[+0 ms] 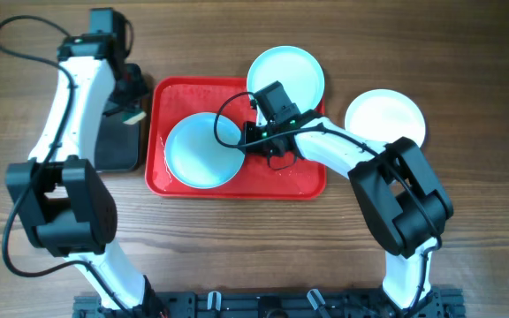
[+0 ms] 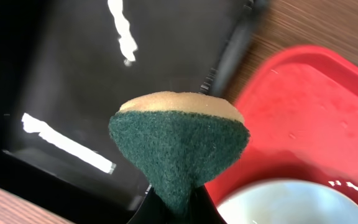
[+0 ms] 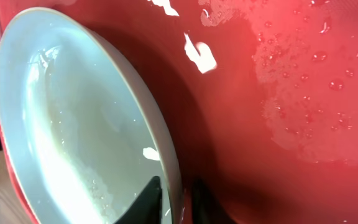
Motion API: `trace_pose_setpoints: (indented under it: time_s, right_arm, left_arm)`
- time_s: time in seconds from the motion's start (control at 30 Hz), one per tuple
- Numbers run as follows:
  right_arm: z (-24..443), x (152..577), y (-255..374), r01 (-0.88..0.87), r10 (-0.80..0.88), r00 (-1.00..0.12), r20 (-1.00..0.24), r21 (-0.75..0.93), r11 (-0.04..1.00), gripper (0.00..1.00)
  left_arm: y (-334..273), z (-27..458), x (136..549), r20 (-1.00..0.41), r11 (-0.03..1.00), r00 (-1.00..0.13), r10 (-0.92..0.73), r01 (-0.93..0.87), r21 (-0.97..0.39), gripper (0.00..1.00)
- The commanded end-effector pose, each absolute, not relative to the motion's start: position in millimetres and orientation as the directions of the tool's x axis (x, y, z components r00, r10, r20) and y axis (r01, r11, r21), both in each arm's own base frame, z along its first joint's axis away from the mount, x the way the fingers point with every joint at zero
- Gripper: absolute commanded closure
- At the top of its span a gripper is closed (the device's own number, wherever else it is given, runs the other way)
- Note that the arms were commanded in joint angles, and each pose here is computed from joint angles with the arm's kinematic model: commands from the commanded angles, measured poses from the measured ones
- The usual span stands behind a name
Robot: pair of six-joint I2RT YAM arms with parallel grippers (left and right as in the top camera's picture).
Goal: Clean dirty plates on tray and stack at the side
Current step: 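Move the sponge in left gripper back over the black tray, then lift the teal-rimmed plate by its rim with right gripper, tilting it up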
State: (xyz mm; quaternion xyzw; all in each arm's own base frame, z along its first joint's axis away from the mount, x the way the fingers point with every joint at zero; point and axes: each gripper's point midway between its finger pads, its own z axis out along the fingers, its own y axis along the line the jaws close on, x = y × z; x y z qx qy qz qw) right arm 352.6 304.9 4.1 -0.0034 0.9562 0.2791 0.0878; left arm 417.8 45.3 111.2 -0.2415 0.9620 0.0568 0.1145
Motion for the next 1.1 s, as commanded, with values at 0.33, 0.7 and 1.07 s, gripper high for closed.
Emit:
trace_pose_setpoints:
  time_s: [0.33,0.7,1.07]
  right_arm:
    - [36,365,299,-0.105,-0.005,-0.971,-0.238,0.407,0.907,0.96]
    - [153,375,253,-0.145,-0.174,-0.742,-0.647,-0.097,0.985,0.96]
    - [200,358,254,-0.039,-0.442,-0.526,-0.727,-0.498,0.866,0.96]
  left_arm:
    - [61,99,414,-0.172,0.859,-0.843,-0.509,-0.511,-0.038,0.96]
    - [61,99,413,-0.167,0.858,-0.844,-0.51,-0.512,-0.036,0.96]
    - [61,99,411,-0.161,0.858,-0.845,-0.51,-0.512,-0.033,0.96]
